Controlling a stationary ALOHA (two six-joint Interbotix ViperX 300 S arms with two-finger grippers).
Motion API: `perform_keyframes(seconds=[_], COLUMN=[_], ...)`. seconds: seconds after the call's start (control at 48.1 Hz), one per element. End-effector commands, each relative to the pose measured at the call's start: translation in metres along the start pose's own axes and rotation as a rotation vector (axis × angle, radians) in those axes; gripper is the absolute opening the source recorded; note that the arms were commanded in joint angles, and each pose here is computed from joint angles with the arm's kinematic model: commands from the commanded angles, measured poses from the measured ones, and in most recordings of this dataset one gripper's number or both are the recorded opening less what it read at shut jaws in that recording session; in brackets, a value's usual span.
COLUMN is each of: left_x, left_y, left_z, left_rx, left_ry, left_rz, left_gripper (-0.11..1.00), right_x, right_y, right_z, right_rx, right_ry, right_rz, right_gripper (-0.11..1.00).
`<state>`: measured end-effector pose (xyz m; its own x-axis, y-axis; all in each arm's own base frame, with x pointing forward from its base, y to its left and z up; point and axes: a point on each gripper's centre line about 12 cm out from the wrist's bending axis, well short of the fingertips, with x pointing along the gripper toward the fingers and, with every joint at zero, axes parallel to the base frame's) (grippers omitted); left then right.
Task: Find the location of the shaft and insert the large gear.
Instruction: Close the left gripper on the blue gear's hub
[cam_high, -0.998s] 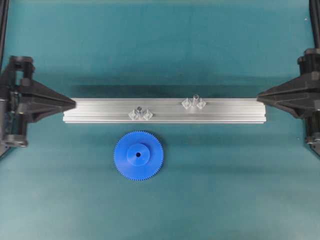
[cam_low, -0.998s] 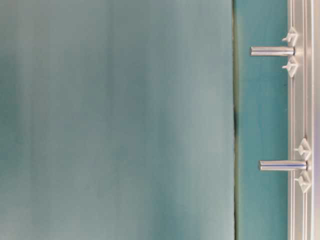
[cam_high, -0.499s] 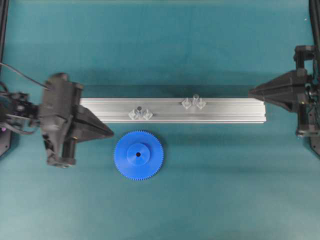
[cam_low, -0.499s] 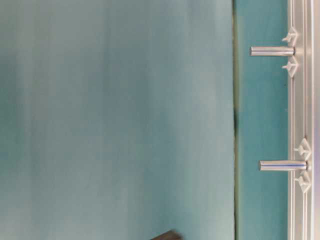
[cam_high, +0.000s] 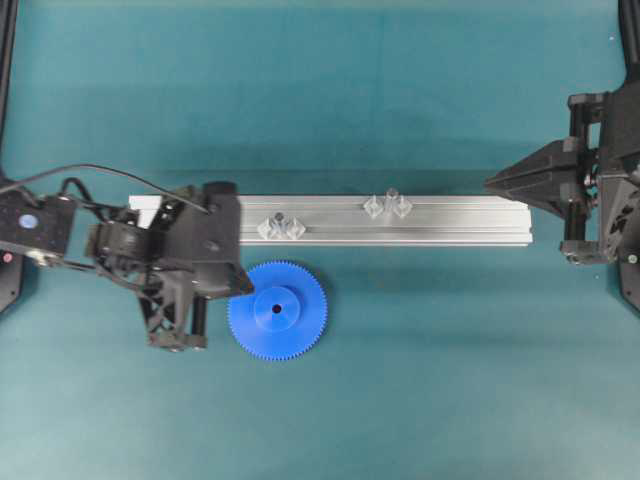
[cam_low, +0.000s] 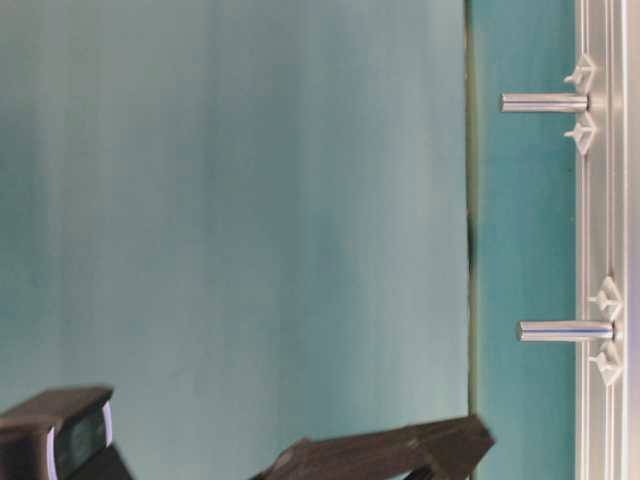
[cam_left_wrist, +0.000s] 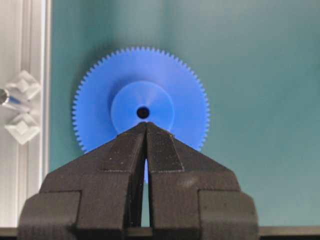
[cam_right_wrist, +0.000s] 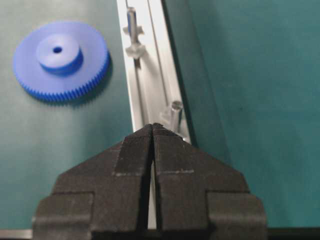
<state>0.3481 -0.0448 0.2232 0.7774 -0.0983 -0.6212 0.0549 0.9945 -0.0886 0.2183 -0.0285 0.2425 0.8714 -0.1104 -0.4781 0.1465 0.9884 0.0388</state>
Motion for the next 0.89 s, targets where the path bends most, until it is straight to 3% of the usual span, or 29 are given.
perform_keyframes(seconds=[0.0, 0.083, 0.27, 0.353, 0.873], left_x=[0.000, 0.004, 0.014, 0.021, 0.086], left_y=[-0.004, -0.004, -0.005, -0.006, -0.002], left_z=[0.015, 0.017, 0.017, 0.017, -0.010], left_rx=[0.010, 0.010, 0.012, 0.013, 0.025], left_ry=[-0.033, -0.029, -0.010, 0.005, 0.218], left_rz=[-0.008, -0.007, -0.007, -0.007, 0.020], left_gripper=[0.03, 0.17, 0.73, 0.89, 0.93], right_x=[-0.001, -0.001, -0.001, -0.002, -0.002], right_y=[0.000, 0.000, 0.000, 0.000, 0.000], right_z=[0.010, 0.008, 0.002, -0.002, -0.009], right_rx=[0.010, 0.010, 0.012, 0.011, 0.011], right_ry=[-0.015, -0.008, 0.058, 0.089, 0.138], right_rz=[-0.001, -0.002, -0.003, -0.003, -0.004], right_gripper=[0.03, 0.03, 0.03, 0.03, 0.03])
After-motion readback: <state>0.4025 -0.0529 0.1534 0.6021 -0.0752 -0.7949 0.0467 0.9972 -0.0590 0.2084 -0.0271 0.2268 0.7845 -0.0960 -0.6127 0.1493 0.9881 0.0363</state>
